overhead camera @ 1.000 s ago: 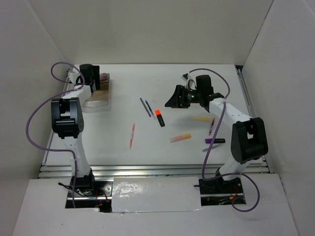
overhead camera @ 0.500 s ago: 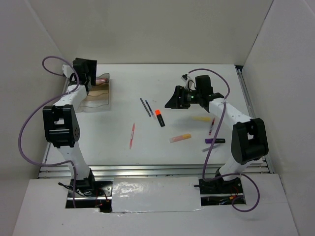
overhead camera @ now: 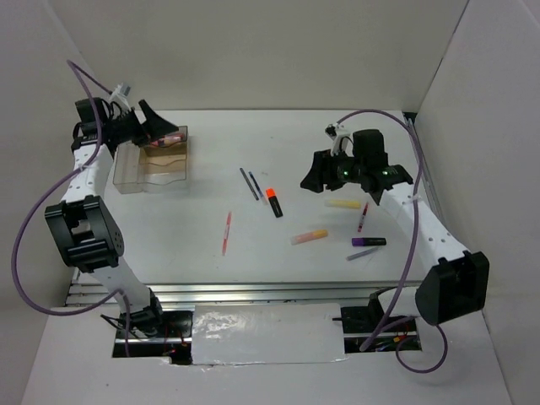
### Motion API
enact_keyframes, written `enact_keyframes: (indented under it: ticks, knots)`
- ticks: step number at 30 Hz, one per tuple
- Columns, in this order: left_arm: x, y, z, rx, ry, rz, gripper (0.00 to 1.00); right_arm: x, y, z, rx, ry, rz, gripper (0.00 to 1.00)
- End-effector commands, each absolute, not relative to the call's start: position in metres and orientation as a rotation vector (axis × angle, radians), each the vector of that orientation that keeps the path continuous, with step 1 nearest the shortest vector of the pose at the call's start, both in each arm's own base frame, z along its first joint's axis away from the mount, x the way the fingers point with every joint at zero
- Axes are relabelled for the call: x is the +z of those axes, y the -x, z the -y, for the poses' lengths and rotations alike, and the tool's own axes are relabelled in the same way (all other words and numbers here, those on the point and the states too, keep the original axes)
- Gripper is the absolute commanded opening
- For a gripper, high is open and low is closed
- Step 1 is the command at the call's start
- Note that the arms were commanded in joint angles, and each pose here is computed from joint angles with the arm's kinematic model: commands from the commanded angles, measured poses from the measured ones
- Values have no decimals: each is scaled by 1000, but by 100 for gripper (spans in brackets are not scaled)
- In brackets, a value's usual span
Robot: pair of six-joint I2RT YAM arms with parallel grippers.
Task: Sort the stationery into containers
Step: Pick up the pen from the center of the board.
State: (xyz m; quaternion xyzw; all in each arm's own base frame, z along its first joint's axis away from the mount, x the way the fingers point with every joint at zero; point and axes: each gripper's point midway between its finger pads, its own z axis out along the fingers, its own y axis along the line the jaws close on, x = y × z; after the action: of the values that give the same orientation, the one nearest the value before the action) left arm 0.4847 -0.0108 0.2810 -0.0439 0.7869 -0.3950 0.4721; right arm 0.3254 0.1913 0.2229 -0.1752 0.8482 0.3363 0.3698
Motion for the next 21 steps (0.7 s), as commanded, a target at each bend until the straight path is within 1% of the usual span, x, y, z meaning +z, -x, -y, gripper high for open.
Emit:
enact_keyframes:
  ticks: [1, 2, 4, 5, 7, 8, 11, 13, 15, 16, 18, 20, 21]
  knots:
    - [203, -415, 23, -1169, 44, -2228, 99, 221, -309, -170, 723, 483, -2174, 66]
    - [197, -408, 19, -1057, 15, -2270, 99, 226, -304, -168, 712, 489, -2152, 66]
    - [184, -394, 21, -919, -98, -2304, 99, 217, -299, -164, 695, 482, -2168, 66]
    - [194, -389, 19, -815, -128, -2294, 99, 218, -296, -162, 691, 481, -2164, 66]
    - [194, -382, 26, -742, -182, -2283, 99, 214, -292, -161, 687, 477, -2174, 66]
    - [206, -377, 28, -687, -210, -2247, 99, 215, -290, -161, 689, 477, -2172, 66]
    - [209, -365, 41, -650, -277, -2216, 99, 214, -287, -158, 676, 465, -2169, 66]
    - [203, -355, 46, -645, -320, -2233, 99, 215, -285, -156, 663, 469, -2161, 66]
    - [197, -335, 61, -677, -431, -2293, 99, 216, -283, -152, 641, 470, -2149, 66]
    - [197, -334, 65, -660, -474, -2284, 99, 216, -283, -152, 636, 471, -2149, 66]
    - [187, -323, 77, -609, -534, -2311, 99, 212, -281, -150, 629, 468, -2151, 66]
    - [189, -322, 81, -448, -553, -2293, 99, 209, -279, -150, 628, 469, -2154, 66]
    - [179, -311, 101, -446, -631, -2307, 94, 208, -279, -149, 626, 463, -2155, 66]
